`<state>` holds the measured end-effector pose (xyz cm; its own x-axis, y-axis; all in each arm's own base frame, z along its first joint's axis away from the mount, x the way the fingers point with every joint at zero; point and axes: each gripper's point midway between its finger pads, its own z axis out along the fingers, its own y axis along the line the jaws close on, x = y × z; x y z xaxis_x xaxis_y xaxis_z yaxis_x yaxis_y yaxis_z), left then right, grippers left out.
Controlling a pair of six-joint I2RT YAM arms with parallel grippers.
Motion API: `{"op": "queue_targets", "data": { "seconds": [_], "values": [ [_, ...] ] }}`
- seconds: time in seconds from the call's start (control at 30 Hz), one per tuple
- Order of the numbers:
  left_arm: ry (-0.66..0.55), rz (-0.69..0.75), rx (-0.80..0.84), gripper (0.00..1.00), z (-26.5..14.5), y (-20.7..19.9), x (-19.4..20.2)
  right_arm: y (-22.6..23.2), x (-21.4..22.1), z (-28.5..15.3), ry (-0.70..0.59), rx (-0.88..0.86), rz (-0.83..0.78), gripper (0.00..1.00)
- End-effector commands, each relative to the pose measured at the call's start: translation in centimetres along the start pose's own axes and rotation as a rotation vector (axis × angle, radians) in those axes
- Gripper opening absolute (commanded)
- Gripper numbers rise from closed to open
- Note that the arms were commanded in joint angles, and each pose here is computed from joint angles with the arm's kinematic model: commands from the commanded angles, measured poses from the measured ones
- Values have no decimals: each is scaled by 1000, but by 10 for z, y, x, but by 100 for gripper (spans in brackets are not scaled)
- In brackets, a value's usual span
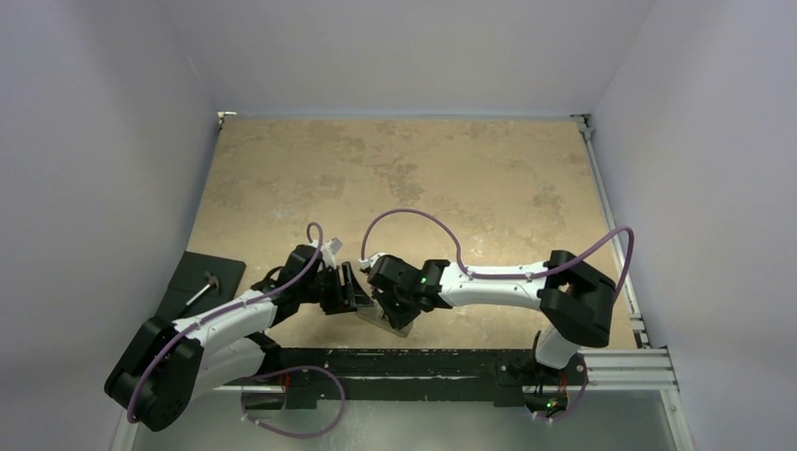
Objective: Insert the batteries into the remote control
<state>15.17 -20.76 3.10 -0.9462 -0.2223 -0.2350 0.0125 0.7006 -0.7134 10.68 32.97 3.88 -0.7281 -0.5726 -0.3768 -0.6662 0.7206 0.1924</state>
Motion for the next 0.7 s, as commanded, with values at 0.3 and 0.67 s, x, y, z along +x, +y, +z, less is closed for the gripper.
{"op": "queue_targets", "data": {
  "seconds": [0.3, 0.67],
  "values": [
    [-9, 15, -18, 55, 1, 3, -1, 2, -20, -22, -57, 38, -18, 12],
    [-7, 16, -25, 55, 3, 4, -3, -7, -8, -24, -19, 49, -96, 10]
  ]
}}
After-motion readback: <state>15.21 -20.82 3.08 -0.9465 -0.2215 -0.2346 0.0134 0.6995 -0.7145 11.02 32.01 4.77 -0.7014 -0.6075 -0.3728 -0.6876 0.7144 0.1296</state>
